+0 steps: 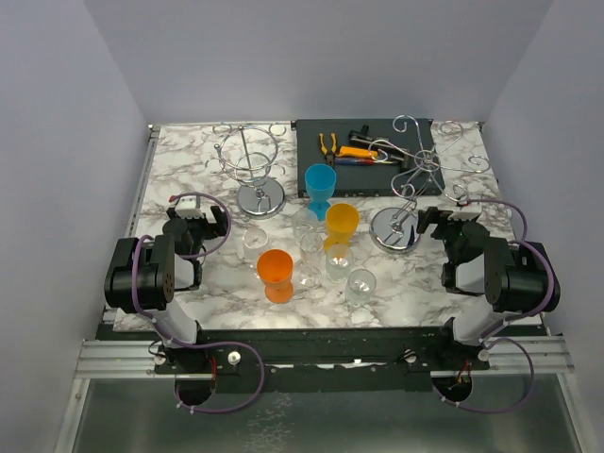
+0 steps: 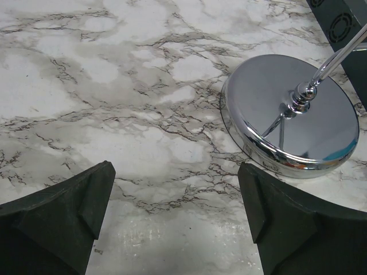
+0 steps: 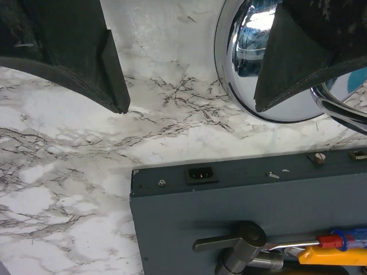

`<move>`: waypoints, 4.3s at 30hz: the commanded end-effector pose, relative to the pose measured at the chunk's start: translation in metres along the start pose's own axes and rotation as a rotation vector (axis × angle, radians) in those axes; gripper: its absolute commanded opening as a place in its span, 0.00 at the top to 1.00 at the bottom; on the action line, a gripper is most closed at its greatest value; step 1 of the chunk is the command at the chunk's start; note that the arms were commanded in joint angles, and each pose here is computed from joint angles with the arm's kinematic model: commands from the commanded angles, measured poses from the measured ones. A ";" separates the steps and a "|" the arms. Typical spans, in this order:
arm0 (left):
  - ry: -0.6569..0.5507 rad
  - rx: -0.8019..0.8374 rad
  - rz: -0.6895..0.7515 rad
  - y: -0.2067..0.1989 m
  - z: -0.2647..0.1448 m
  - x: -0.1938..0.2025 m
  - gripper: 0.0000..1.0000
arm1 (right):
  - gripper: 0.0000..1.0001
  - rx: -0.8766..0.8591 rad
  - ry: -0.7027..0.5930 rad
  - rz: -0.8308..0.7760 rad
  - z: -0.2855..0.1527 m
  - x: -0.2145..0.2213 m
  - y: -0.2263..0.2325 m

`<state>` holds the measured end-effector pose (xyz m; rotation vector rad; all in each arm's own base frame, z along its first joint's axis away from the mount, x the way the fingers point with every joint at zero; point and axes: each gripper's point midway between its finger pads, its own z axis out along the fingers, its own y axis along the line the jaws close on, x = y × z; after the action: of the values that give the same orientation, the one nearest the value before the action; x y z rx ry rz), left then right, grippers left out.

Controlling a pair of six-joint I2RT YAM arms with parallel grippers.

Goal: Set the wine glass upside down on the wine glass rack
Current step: Pick up the wine glass at the center of the board.

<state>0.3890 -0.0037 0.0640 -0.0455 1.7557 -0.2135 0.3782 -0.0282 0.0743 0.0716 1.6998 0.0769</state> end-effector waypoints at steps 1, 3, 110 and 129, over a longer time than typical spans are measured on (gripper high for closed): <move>-0.048 -0.005 0.001 0.001 0.003 -0.014 0.01 | 0.00 -0.007 -0.050 -0.006 0.004 -0.014 -0.001; -0.048 -0.004 0.002 0.001 0.003 -0.014 0.01 | 0.00 -0.007 -0.052 -0.006 0.004 -0.014 0.000; 0.446 0.398 -0.002 -0.112 -0.132 -0.182 0.11 | 0.99 -0.155 0.846 0.061 -0.186 -0.007 0.208; 0.452 0.792 0.064 -0.223 -0.166 -0.221 0.16 | 1.00 -0.515 0.602 0.101 -0.220 -0.193 0.248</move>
<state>0.2620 -0.1483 0.3323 0.5922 2.0096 -0.8353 0.1753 0.1702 0.2637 -0.1801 2.3958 0.4894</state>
